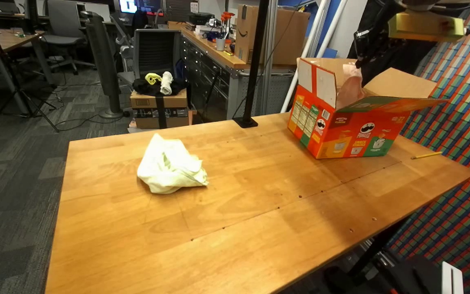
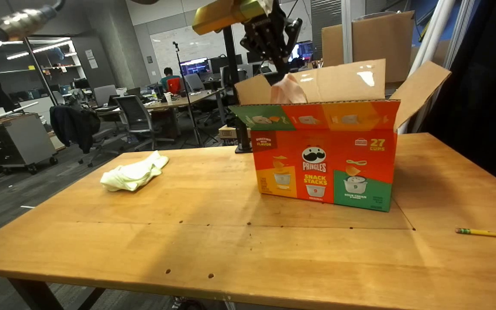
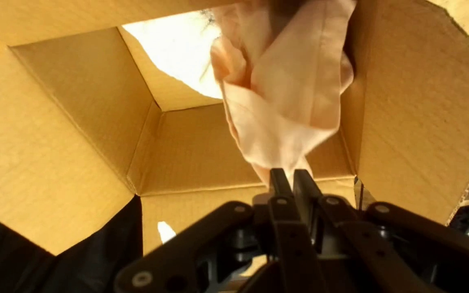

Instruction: Put the shirts inside the box

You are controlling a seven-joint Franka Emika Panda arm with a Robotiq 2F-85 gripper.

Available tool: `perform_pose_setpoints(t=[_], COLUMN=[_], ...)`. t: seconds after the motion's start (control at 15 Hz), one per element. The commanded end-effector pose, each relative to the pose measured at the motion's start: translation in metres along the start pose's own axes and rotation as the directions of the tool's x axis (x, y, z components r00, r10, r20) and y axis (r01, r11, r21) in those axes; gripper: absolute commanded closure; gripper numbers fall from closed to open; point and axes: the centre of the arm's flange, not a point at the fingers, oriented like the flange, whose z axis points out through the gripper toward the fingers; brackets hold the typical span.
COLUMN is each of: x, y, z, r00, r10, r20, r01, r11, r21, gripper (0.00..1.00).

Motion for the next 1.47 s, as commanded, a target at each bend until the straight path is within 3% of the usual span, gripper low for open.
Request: perform_pose_setpoints(t=[0.0,0.07,0.27,0.33,0.47,0.73,0.87,1.4], x=[0.000,0.000,0.000,0.000,0.000,0.003,0.003,-0.016], y=[0.000,0.000,0.000,0.000,-0.003,-0.022,-0.037,-0.108], z=[0.000,0.000,0.000,0.000,0.000,-0.017,-0.032,-0.073], r00=[1.000,1.000,1.000,1.000,1.000,0.997,0.992,0.943], r10=[-0.002,-0.004,-0.006,-0.007,-0.016,-0.059,-0.098,-0.292], r20=[0.001,0.001,0.002,0.002,0.000,-0.042,-0.080,-0.157], r01=[0.002,0.004,0.006,0.007,0.016,0.060,0.100,0.310], r11=[1.000,1.000,1.000,1.000,1.000,0.998,0.995,0.945], r21=[0.000,0.000,0.000,0.000,-0.001,0.011,0.026,0.104], gripper=[0.79,0.74,0.73,0.48,0.42,0.11,0.00,0.00])
